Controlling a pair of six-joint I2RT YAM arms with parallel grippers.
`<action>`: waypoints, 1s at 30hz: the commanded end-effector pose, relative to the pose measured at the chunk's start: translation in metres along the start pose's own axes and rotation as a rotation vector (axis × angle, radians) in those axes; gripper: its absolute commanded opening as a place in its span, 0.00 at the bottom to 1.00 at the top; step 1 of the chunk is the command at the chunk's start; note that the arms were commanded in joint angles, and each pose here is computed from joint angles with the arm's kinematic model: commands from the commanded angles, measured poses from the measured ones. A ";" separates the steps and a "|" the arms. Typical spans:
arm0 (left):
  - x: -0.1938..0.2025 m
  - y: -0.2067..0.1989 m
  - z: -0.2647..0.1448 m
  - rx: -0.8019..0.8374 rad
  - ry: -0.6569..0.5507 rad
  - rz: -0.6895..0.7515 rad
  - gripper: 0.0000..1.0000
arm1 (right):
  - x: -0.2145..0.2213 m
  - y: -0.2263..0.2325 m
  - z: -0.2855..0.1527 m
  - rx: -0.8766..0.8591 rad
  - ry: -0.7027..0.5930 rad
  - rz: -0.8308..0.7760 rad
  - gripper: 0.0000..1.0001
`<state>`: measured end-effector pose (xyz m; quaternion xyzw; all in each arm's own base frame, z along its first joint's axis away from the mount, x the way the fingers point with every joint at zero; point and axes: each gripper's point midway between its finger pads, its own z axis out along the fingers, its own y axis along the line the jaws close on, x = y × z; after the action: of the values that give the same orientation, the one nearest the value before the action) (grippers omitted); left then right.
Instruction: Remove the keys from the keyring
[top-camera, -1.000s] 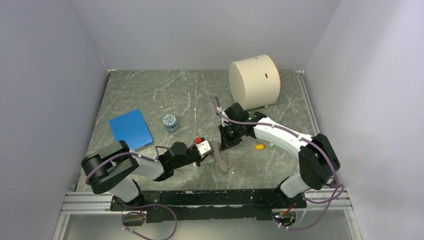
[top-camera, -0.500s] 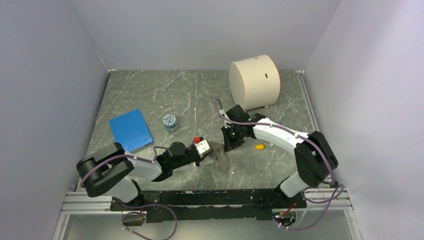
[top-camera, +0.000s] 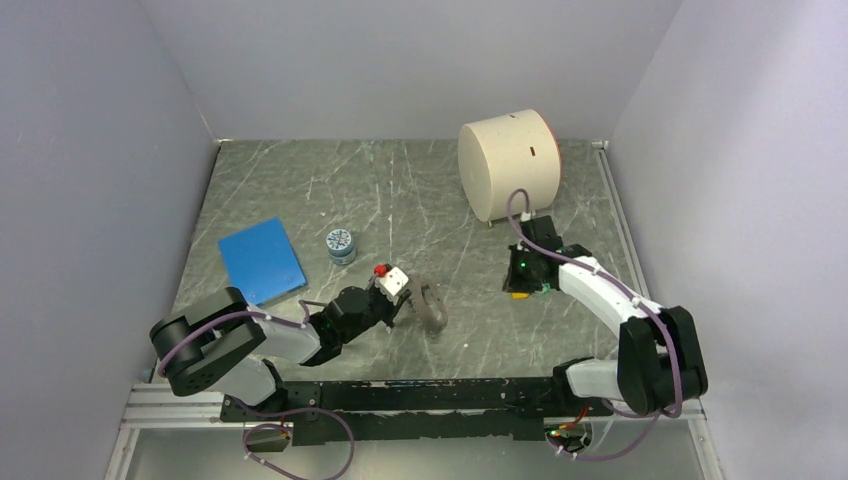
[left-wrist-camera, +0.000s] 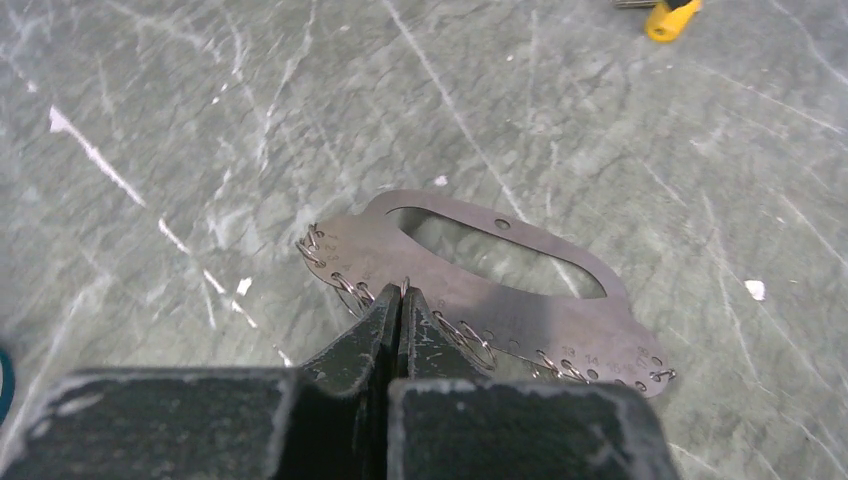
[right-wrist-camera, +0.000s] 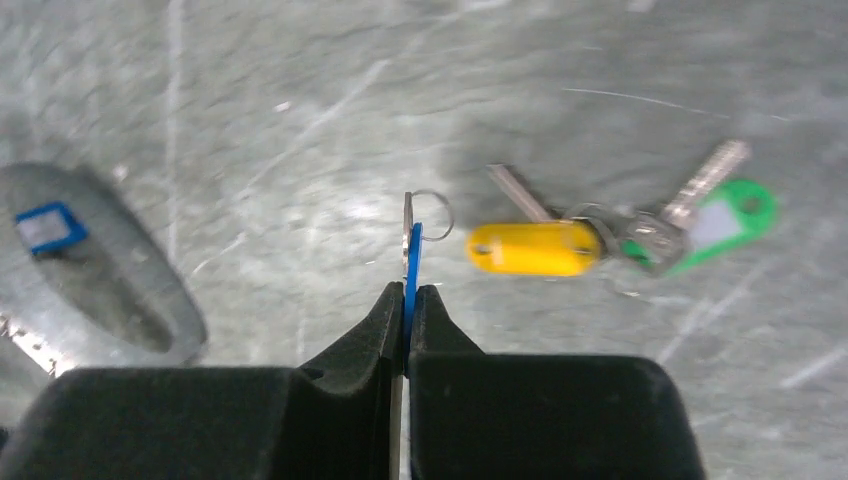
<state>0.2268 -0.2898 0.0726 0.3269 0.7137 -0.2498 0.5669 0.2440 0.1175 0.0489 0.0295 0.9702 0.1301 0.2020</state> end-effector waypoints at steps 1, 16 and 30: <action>0.001 0.019 0.001 -0.123 0.006 -0.090 0.02 | -0.028 -0.034 -0.001 0.084 -0.165 0.144 0.00; 0.012 0.039 0.001 -0.202 0.034 -0.219 0.04 | -0.058 -0.063 -0.019 0.136 -0.304 0.263 0.59; -0.015 0.066 -0.022 -0.350 0.062 -0.351 0.45 | -0.088 -0.046 -0.147 0.070 -0.693 0.233 0.99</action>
<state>0.2546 -0.2433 0.0712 0.1620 0.7989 -0.2121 0.5391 0.2736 0.0425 0.1597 0.1818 0.8682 0.1175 0.4465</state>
